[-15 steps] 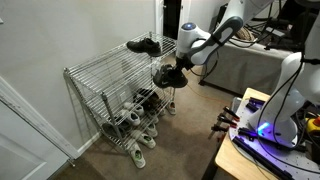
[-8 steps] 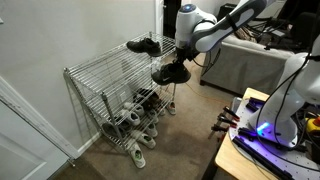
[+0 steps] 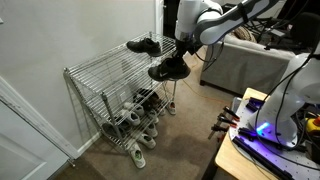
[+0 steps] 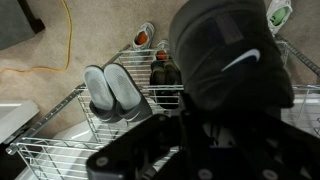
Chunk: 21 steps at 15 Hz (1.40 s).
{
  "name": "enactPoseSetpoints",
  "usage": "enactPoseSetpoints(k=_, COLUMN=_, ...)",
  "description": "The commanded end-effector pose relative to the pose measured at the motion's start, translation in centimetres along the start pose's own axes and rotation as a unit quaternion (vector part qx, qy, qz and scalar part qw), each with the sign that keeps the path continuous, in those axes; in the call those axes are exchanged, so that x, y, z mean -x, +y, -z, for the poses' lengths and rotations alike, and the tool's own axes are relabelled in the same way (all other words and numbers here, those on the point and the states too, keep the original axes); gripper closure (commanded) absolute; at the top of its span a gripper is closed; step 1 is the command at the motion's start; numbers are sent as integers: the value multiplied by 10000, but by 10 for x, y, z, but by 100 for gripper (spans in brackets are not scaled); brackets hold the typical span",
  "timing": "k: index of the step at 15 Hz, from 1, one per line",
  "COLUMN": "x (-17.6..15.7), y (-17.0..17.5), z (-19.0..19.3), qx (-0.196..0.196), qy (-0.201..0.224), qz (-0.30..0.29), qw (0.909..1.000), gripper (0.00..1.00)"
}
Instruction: Move the black shoe from the second rack to the top rack
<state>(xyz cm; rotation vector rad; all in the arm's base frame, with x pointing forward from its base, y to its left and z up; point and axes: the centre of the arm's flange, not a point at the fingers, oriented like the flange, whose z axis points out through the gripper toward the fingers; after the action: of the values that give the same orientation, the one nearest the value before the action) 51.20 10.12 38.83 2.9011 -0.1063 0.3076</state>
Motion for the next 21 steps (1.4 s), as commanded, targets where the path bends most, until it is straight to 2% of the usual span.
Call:
enactPoseSetpoints(k=1, x=4, y=8, z=28, qx=-145, qy=181, qz=195, qw=9995, gripper=97)
enactPoseSetpoints(k=6, x=7, y=5, z=60, qx=-392, qy=646, qz=429, qw=9962, gripper=97)
enactPoseSetpoints(k=10, x=-3, y=1, z=78, qx=-522, qy=1354, qz=530, qw=9880, gripper=97)
enactPoseSetpoints(k=14, x=-41, y=-9, z=62, qx=-793, qy=1906, qz=607, qw=9766, gripper=97)
enactPoseSetpoints(k=21, x=-112, y=3, z=-13, qx=-1240, qy=2411, qz=60, qw=9625, gripper=97)
